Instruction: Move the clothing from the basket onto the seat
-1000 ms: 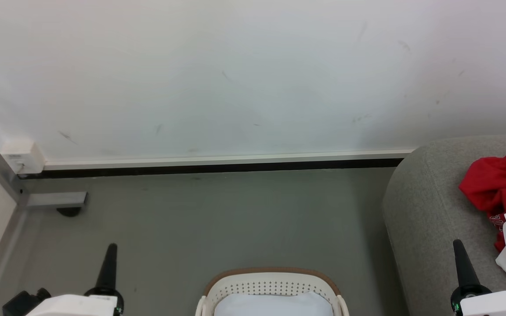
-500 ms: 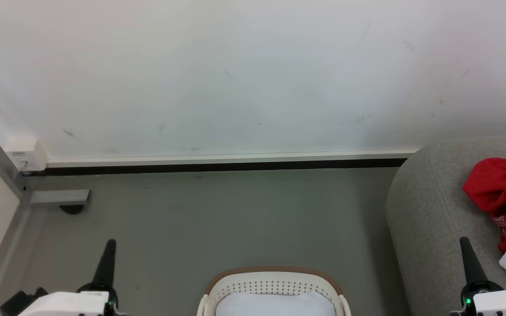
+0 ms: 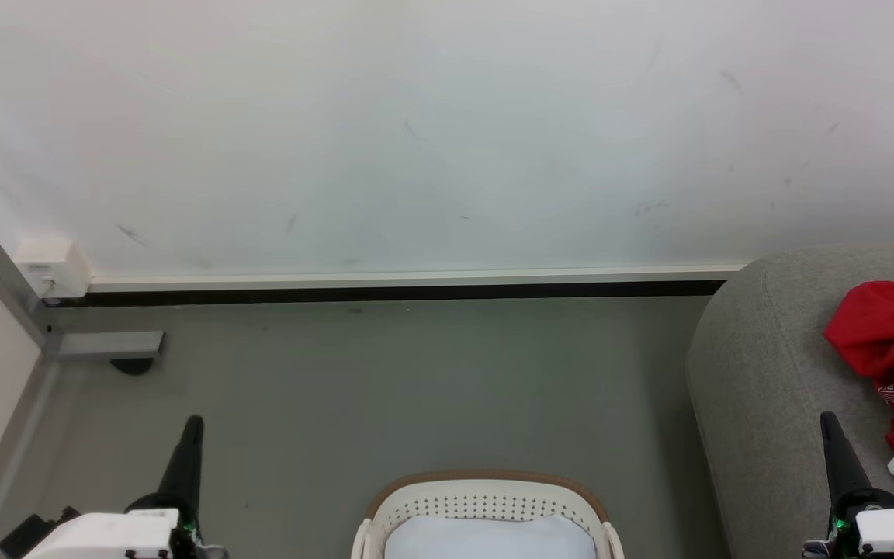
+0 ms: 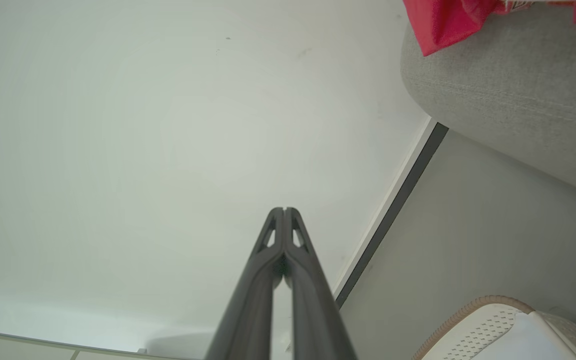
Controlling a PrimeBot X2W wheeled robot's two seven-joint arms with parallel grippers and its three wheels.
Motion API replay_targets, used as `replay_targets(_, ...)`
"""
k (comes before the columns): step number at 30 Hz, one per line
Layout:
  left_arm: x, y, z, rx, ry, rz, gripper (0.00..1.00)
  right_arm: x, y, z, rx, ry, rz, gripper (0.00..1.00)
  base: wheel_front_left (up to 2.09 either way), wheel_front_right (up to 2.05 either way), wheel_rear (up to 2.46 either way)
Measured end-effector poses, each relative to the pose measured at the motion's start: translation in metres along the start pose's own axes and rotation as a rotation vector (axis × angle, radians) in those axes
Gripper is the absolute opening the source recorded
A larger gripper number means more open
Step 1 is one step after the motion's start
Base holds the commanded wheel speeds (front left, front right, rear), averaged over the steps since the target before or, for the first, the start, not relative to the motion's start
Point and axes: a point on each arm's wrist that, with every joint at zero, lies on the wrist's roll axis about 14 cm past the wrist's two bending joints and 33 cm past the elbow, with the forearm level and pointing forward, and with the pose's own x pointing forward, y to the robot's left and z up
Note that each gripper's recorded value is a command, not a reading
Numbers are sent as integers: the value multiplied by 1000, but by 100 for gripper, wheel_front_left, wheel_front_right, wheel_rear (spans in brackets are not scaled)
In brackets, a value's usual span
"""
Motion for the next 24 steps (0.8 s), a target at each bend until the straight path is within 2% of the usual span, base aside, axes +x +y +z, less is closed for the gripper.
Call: replay_targets(24, 0, -9, 7, -163, 3, -31, 0, 5, 7, 3, 160, 2, 24, 0, 0, 0, 0)
